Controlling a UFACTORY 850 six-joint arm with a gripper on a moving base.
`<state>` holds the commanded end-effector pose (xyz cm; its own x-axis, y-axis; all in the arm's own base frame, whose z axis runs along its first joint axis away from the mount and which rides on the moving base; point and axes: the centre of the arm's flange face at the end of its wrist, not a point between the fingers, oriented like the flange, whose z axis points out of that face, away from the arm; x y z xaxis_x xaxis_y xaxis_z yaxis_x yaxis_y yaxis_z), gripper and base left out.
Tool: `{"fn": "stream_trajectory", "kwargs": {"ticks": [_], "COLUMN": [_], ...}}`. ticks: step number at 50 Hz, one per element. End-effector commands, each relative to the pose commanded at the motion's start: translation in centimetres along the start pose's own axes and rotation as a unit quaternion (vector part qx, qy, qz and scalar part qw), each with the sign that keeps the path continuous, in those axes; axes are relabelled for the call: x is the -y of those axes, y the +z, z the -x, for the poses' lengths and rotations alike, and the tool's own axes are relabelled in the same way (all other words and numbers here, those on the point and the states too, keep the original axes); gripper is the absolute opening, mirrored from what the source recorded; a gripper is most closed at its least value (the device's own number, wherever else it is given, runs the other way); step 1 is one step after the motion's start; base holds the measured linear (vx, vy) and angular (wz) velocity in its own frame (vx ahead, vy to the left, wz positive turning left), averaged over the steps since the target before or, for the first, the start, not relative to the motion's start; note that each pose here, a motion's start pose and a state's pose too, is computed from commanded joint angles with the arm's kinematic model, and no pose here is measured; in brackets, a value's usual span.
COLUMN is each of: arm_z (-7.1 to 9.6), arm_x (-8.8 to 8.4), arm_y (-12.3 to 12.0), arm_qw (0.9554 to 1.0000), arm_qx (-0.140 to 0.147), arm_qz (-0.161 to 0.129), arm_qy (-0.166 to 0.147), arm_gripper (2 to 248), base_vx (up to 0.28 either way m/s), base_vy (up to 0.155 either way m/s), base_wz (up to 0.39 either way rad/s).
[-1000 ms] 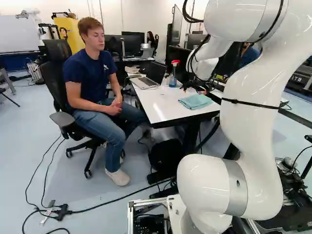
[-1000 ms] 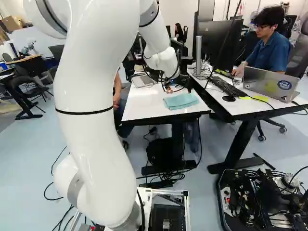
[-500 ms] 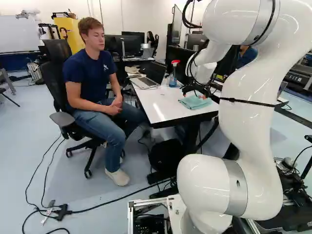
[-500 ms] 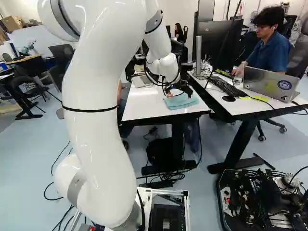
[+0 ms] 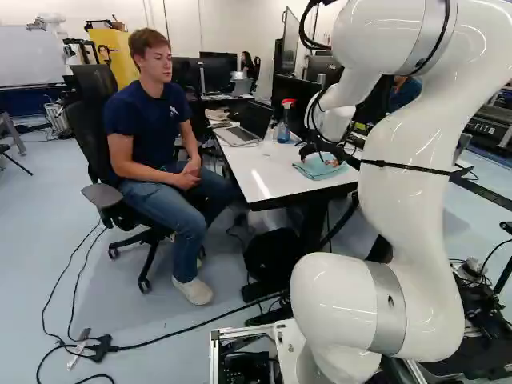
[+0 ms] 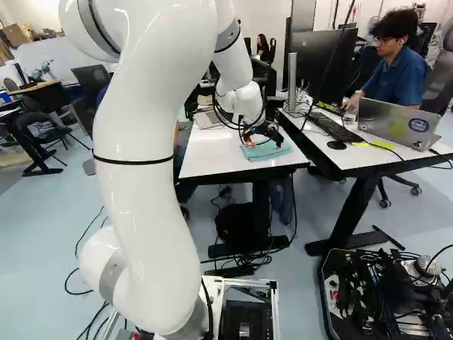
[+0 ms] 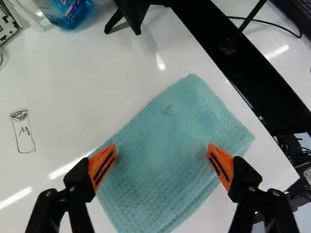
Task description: Clean the table with the green towel
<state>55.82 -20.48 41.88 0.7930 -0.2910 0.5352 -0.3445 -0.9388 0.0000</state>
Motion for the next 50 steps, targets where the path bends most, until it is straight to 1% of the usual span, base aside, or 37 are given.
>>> {"fn": "stream_trajectory", "kwargs": {"ticks": [1, 5, 6, 10, 11, 15, 16, 21, 22, 26, 27, 31, 32, 44, 50], "arm_z": [0.0, 0.0, 0.0, 0.0, 0.0, 0.0, 0.0, 0.0, 0.0, 0.0, 0.0, 0.0, 0.0, 0.0, -0.12], "arm_x": [0.0, 0.0, 0.0, 0.0, 0.0, 0.0, 0.0, 0.0, 0.0, 0.0, 0.0, 0.0, 0.0, 0.0, 0.0], "arm_y": [0.0, 0.0, 0.0, 0.0, 0.0, 0.0, 0.0, 0.0, 0.0, 0.0, 0.0, 0.0, 0.0, 0.0, -0.4], "arm_qw": [1.0, 1.0, 1.0, 1.0, 1.0, 1.0, 1.0, 1.0, 1.0, 1.0, 1.0, 1.0, 1.0, 1.0, 1.0], "arm_qx": [0.0, 0.0, 0.0, 0.0, 0.0, 0.0, 0.0, 0.0, 0.0, 0.0, 0.0, 0.0, 0.0, 0.0, -0.003], "arm_qz": [0.0, 0.0, 0.0, 0.0, 0.0, 0.0, 0.0, 0.0, 0.0, 0.0, 0.0, 0.0, 0.0, 0.0, 0.0], "arm_qy": [0.0, 0.0, 0.0, 0.0, 0.0, 0.0, 0.0, 0.0, 0.0, 0.0, 0.0, 0.0, 0.0, 0.0, 0.0], "arm_gripper": [236, 236, 198, 198, 162, 162, 130, 130, 100, 100, 68, 68, 52, 51, 51], "base_vx": [0.0, 0.0, 0.0, 0.0, 0.0, 0.0, 0.0, 0.0, 0.0, 0.0, 0.0, 0.0, 0.0, 0.0, 0.0], "base_vy": [0.0, 0.0, 0.0, 0.0, 0.0, 0.0, 0.0, 0.0, 0.0, 0.0, 0.0, 0.0, 0.0, 0.0, 0.0], "base_wz": [0.0, 0.0, 0.0, 0.0, 0.0, 0.0, 0.0, 0.0, 0.0, 0.0, 0.0, 0.0, 0.0, 0.0, 0.0]}}
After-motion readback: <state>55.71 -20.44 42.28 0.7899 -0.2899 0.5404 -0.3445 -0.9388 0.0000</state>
